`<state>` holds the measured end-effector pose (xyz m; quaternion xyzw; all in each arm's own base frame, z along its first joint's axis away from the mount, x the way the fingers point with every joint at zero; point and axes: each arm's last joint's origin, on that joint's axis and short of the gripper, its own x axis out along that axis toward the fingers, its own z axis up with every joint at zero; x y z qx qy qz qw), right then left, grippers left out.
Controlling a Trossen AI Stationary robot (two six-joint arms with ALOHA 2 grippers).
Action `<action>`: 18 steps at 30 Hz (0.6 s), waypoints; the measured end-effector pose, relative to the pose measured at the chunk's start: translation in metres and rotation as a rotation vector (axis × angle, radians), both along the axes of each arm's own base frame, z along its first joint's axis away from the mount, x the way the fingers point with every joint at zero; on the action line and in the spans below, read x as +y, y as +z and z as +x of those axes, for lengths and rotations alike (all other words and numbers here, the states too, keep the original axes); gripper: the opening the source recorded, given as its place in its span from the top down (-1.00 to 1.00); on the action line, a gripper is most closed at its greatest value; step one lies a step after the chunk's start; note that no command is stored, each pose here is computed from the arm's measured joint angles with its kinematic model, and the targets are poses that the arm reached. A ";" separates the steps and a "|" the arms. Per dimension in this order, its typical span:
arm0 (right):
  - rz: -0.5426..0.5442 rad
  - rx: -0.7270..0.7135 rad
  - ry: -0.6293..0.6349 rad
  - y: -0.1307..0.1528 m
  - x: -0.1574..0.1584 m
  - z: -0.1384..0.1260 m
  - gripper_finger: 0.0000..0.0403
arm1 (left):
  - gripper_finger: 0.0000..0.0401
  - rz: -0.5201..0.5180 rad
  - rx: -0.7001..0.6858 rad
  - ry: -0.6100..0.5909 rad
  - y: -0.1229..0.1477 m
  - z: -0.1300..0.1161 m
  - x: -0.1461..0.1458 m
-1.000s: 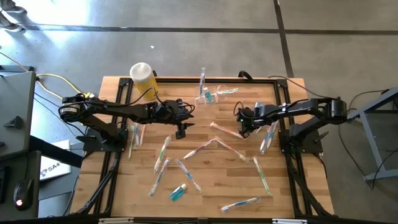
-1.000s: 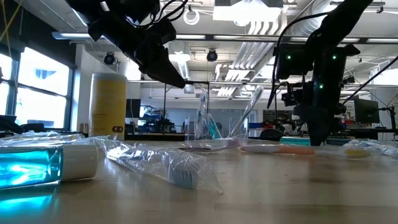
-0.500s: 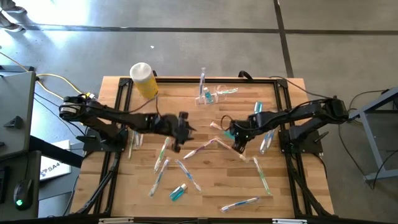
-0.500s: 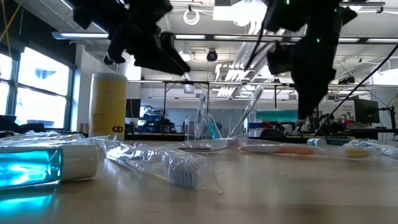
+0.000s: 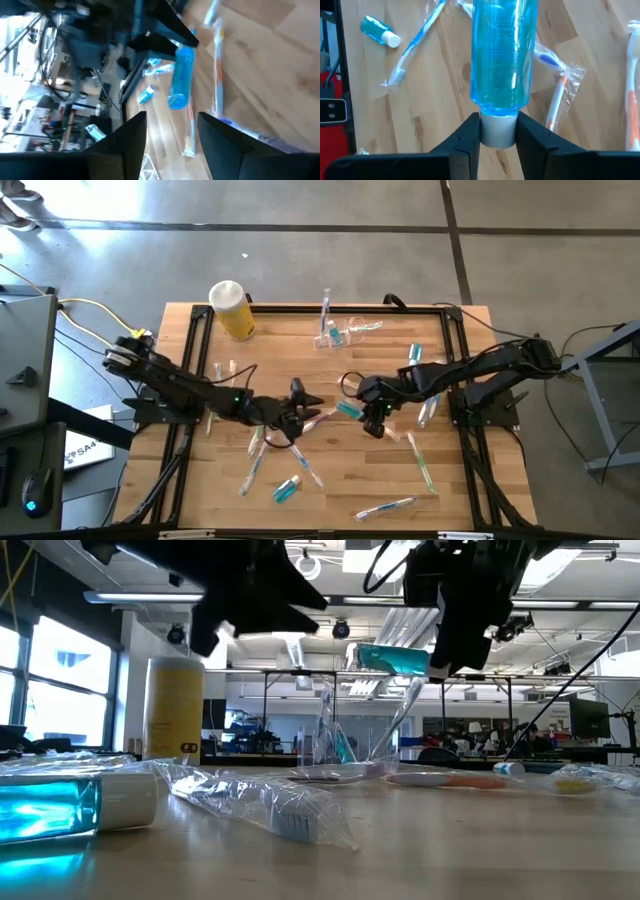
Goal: Pick & Place toothbrushing station
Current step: Put the blue mouthwash bottle into the transparent organizer
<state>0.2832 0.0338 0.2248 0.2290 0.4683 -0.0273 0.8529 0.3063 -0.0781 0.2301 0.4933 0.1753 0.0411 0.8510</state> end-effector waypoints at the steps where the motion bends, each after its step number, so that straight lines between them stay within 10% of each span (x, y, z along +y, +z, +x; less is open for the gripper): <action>1: -0.001 -0.002 -0.002 0.000 -0.001 0.000 0.57 | 0.15 0.016 -0.006 0.005 -0.004 0.003 -0.001; 18: -0.035 -0.017 -0.005 0.001 -0.006 0.001 0.57 | 0.15 0.220 -0.051 0.037 -0.026 0.055 -0.014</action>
